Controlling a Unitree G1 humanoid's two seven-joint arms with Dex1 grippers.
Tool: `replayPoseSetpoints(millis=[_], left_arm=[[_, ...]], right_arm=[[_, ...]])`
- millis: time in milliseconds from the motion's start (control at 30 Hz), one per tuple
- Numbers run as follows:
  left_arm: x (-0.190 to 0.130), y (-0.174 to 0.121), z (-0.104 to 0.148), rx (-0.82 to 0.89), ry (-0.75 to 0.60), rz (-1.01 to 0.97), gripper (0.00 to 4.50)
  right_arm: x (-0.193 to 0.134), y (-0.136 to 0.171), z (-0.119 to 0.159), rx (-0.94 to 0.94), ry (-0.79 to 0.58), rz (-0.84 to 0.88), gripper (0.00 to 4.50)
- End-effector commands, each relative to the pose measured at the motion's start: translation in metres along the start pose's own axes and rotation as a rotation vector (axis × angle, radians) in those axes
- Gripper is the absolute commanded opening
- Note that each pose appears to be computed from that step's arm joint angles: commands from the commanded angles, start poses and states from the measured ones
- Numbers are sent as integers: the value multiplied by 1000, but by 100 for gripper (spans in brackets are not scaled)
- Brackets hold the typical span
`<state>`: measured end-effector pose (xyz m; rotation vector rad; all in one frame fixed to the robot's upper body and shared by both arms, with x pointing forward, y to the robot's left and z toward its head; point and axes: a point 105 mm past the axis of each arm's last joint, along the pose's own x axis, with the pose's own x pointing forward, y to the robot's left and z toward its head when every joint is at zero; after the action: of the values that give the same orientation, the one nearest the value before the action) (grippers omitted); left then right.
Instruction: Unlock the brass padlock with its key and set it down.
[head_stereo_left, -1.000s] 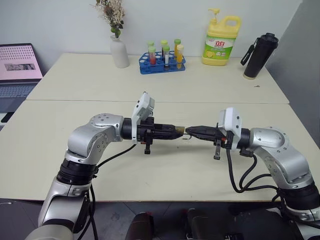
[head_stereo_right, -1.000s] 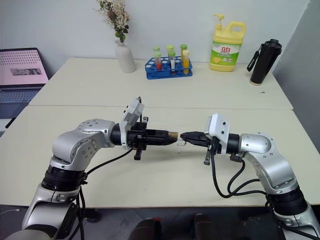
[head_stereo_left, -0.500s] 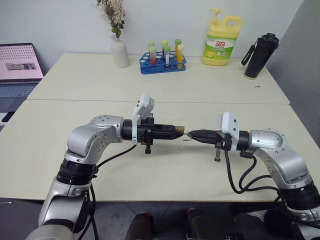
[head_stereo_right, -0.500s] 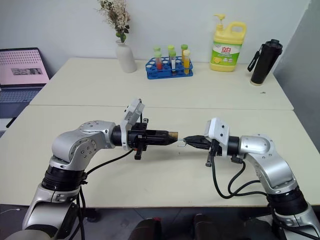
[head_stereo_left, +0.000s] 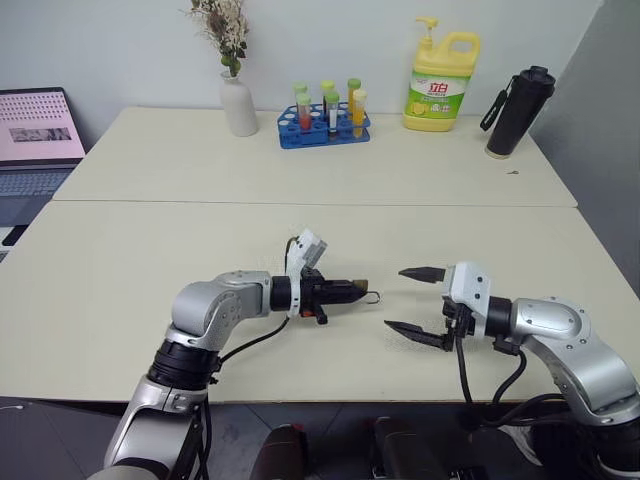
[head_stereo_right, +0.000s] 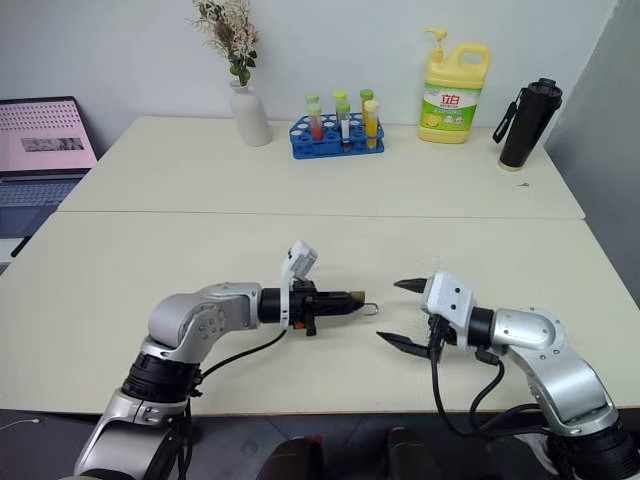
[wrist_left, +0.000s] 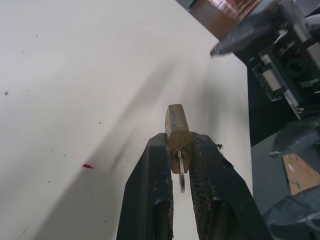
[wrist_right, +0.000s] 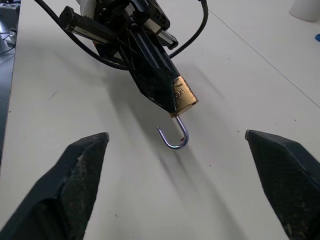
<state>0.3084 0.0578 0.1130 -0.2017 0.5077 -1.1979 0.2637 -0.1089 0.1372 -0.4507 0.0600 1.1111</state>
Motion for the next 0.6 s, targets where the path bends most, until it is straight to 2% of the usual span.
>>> replayPoseSetpoints(millis=[33, 533, 567, 600], left_arm=[[4, 7, 2, 3, -11, 49, 15], [15, 20, -3, -35, 35, 98, 15], [16, 23, -3, -21, 40, 114, 87], [16, 24, -2, -7, 40, 120, 108]], right_arm=[[3, 2, 7, -15, -10, -14, 450], [7, -1, -2, 15, 54, -29, 450], [7, -2, -2, 14, 56, -36, 450], [6, -3, -3, 14, 58, -41, 450]])
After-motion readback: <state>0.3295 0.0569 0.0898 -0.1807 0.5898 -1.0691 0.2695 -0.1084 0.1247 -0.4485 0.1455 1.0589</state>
